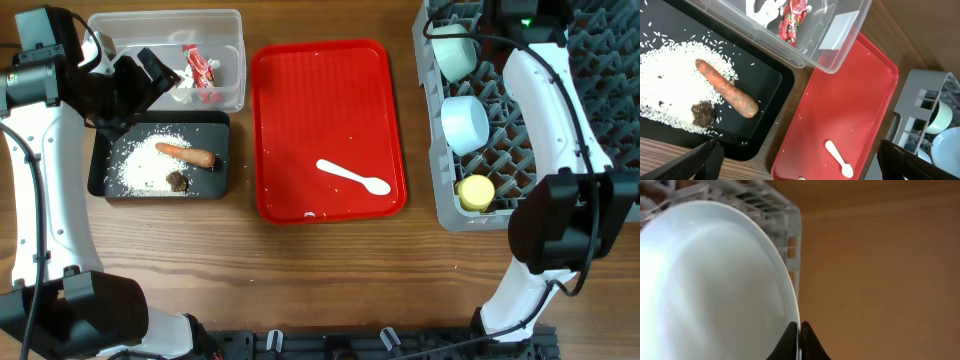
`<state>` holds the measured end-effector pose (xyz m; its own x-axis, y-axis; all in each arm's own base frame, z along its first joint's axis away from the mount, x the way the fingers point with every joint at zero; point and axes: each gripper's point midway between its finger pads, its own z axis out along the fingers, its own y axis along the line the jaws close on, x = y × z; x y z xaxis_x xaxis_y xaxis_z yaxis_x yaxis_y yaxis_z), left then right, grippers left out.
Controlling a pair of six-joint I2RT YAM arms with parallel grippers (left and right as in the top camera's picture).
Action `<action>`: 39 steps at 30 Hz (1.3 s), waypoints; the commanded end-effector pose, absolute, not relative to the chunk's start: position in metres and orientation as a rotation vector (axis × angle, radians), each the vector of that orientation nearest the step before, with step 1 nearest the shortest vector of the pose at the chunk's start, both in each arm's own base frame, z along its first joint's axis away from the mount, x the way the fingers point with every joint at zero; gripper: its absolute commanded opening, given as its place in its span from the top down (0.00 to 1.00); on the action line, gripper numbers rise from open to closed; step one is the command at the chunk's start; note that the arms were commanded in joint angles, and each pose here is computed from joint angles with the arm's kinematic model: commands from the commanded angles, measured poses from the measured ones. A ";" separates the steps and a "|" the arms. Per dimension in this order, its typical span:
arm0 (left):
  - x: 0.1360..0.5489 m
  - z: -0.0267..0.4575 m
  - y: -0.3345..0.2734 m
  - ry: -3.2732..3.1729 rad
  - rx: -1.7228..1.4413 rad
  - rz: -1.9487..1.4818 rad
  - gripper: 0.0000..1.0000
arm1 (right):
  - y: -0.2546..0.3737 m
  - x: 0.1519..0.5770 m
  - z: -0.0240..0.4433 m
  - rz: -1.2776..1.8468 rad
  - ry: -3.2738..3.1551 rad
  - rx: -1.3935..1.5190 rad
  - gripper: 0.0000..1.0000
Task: Sort waste into correct bins and load items into the dishwasher rack
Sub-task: 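Lift the plate with the right gripper and stand it in the rack, then grasp the white spoon on the red tray with the right gripper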
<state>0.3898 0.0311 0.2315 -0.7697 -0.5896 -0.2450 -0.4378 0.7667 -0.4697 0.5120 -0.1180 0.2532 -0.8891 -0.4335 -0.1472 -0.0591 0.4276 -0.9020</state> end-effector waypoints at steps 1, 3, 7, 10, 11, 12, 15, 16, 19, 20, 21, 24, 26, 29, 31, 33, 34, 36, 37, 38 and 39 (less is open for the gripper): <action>0.390 0.233 0.032 2.575 -0.796 -0.556 0.00 | -0.125 0.511 0.241 -1.454 2.366 -0.454 0.96; 0.390 0.233 0.032 2.575 -0.796 -0.556 0.00 | -0.119 0.512 0.230 -1.382 2.398 -0.520 0.96; 0.390 0.233 0.032 2.575 -0.796 -0.556 0.00 | -0.092 0.510 0.199 -1.118 2.484 -0.610 0.96; 0.390 0.233 0.032 2.575 -0.796 -0.556 0.00 | -0.078 0.509 0.187 -0.960 2.521 -0.567 0.38; 0.390 0.233 0.032 2.575 -0.796 -0.556 0.00 | -0.079 0.509 0.187 -0.941 2.522 -0.491 0.00; 0.390 0.233 0.032 2.575 -0.796 -0.556 0.00 | -0.079 0.509 0.189 -0.929 2.520 -0.445 0.00; 0.390 0.233 0.032 2.575 -0.796 -0.556 0.00 | -0.078 0.509 0.204 -0.889 2.488 -0.328 0.00; 0.390 0.233 0.032 2.575 -0.796 -0.556 0.00 | -0.075 0.509 0.212 -0.853 2.470 -0.281 0.00; 0.390 0.233 0.032 2.575 -0.796 -0.556 0.00 | -0.025 0.504 0.238 -0.464 2.437 -0.364 0.00; 0.390 0.233 0.032 2.575 -0.796 -0.556 0.00 | -0.005 0.501 0.247 -0.317 2.417 -0.380 0.01; 0.390 0.233 0.032 2.575 -0.796 -0.556 0.00 | 0.015 0.494 0.259 -0.161 2.392 -0.370 0.00; 0.390 0.233 0.032 2.575 -0.796 -0.556 0.00 | 0.096 0.463 0.304 0.443 2.258 -0.468 0.00; 0.390 0.233 0.032 2.575 -0.796 -0.556 0.00 | 0.126 0.443 0.309 0.683 2.231 -0.551 0.04; 0.390 0.233 0.032 2.575 -0.796 -0.556 0.00 | 0.140 0.431 0.278 0.705 2.333 -0.581 0.14; 0.390 0.233 0.032 2.575 -0.796 -0.556 0.00 | 0.156 0.420 0.246 0.635 2.433 -0.637 0.17; 0.390 0.233 0.032 2.575 -0.796 -0.556 0.00 | 0.166 0.408 0.214 0.520 2.518 -0.718 0.18; 0.390 0.233 0.032 2.575 -0.796 -0.556 0.00 | 0.170 0.399 0.197 0.459 2.565 -0.765 0.17; 0.390 0.233 0.032 2.575 -0.796 -0.556 0.00 | 0.180 0.377 0.163 0.422 2.630 -0.910 0.17; 0.390 0.233 0.032 2.575 -0.796 -0.556 0.00 | 0.184 0.364 0.147 0.424 2.650 -0.993 0.16; 0.390 0.233 0.032 2.575 -0.796 -0.556 0.00 | 0.186 0.354 0.131 0.428 2.670 -1.052 0.16; 0.390 0.233 0.032 2.575 -0.796 -0.556 0.00 | 0.187 0.346 0.116 0.432 2.689 -1.092 0.17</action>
